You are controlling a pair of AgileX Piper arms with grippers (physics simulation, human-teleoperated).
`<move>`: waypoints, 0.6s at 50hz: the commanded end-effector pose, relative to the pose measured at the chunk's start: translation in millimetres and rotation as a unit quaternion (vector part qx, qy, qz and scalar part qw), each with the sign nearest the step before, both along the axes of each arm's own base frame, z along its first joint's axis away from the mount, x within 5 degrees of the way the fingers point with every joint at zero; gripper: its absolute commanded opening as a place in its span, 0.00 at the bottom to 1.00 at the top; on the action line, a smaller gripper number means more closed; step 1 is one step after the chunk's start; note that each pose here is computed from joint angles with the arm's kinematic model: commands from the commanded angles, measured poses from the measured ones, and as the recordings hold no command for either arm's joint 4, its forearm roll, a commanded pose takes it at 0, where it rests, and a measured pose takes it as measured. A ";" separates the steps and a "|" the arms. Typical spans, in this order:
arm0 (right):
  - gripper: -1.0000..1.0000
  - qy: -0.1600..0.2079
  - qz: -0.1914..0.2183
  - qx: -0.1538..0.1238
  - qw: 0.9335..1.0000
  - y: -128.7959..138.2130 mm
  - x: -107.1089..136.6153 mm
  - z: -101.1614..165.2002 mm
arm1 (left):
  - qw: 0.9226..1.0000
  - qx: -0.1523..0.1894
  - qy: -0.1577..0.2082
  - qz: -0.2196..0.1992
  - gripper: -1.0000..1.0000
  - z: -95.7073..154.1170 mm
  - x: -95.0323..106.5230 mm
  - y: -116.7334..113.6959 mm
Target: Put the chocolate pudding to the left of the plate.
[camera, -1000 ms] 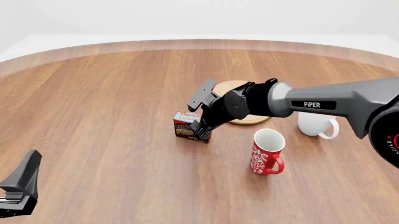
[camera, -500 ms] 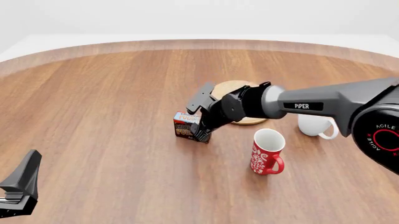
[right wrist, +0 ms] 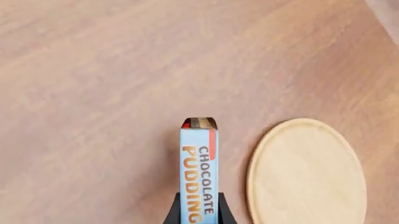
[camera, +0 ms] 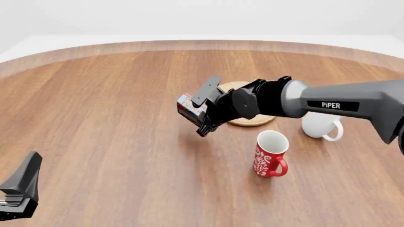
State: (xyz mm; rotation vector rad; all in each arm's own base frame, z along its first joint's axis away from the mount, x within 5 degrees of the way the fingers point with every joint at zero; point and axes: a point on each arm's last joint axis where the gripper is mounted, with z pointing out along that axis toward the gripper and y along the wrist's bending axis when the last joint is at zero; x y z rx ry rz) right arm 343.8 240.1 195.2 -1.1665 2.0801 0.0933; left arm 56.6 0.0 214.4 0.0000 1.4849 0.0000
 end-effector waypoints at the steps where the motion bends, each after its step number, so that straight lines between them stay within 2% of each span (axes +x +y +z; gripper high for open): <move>1: 0.00 -0.027 -0.009 0.020 0.999 -14.2 -9.9 38.5 | 1.000 0.000 0.000 0.000 1.00 0.0 0.0 0.0; 11: 0.00 -0.060 -0.011 0.031 0.998 -24.1 -9.8 76.9 | 1.000 0.000 0.000 0.000 1.00 0.0 0.0 0.0; 18: 0.00 -0.077 -0.023 0.036 0.996 -29.5 5.2 104.6 | 1.000 0.000 0.000 0.000 1.00 0.0 0.0 0.0; 25: 0.00 -0.081 -0.014 0.035 0.996 -20.9 11.3 119.3 | 1.000 0.000 0.000 0.000 1.00 0.0 0.0 0.0; 30: 0.00 -0.084 -0.012 0.031 0.996 -14.3 24.1 128.1 | 1.000 0.000 0.000 0.000 1.00 0.0 0.0 0.0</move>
